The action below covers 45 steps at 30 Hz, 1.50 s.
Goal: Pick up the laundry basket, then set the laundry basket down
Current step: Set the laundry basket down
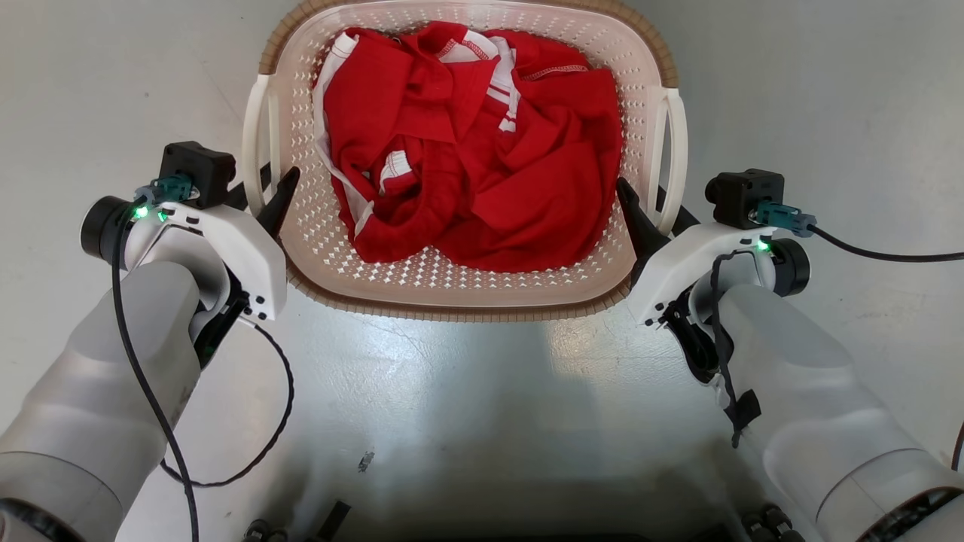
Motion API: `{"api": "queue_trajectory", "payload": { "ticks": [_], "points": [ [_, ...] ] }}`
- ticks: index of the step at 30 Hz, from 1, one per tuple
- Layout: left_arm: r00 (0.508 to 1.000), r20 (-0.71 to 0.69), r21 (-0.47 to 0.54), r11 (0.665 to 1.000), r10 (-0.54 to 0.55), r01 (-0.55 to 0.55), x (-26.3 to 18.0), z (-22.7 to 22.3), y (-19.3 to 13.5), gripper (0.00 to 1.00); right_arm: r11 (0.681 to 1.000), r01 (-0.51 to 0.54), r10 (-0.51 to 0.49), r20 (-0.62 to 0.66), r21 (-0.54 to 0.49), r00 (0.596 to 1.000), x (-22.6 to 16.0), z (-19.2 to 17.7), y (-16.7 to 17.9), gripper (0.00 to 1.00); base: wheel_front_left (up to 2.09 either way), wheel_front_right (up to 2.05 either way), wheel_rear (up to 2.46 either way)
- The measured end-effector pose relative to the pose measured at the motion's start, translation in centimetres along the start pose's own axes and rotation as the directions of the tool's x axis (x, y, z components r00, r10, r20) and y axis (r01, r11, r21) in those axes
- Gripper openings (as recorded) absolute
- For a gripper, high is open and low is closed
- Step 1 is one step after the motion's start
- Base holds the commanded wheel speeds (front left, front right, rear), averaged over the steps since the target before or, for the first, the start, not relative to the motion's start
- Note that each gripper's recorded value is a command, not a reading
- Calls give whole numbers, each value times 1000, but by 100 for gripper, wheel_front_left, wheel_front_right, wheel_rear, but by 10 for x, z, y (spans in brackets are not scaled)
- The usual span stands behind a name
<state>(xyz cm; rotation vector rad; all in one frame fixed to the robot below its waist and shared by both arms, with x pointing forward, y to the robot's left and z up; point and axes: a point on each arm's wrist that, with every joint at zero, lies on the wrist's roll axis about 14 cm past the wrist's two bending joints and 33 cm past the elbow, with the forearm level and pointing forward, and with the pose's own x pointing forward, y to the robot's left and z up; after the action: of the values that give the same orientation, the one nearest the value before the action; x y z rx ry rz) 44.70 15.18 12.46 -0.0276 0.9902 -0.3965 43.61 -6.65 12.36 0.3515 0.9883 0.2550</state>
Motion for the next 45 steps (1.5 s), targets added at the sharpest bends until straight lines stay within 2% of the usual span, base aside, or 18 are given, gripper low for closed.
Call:
{"api": "queue_trajectory", "payload": {
  "ticks": [6,7,9,12,13,45],
  "points": [
    [1000,-15,8,1000,21,-21,-2,-4,10,100,1000,1,-1,-3,1,1000,1,-1,-1,49,0,0,0],
    [1000,-15,7,1000,22,-22,-3,-4,11,100,1000,0,0,-3,0,1000,1,-2,0,53,0,0,0],
    [1000,-14,6,1000,23,-23,-3,-4,11,100,1000,-1,1,-4,-5,1000,1,-2,-1,62,0,0,0],
    [1000,-13,5,1000,24,-24,-3,-4,11,100,1000,1,-1,-2,-3,1000,1,-1,-1,93,0,0,0],
    [1000,-12,4,1000,24,-24,-3,-3,11,100,1000,2,-2,-1,-1,1000,1,-1,-1,100,0,0,0],
    [1000,15,-29,999,14,-14,-2,5,7,100,1000,-1,1,19,-15,1000,1,7,-1,100,0,0,0]
  ]
}}
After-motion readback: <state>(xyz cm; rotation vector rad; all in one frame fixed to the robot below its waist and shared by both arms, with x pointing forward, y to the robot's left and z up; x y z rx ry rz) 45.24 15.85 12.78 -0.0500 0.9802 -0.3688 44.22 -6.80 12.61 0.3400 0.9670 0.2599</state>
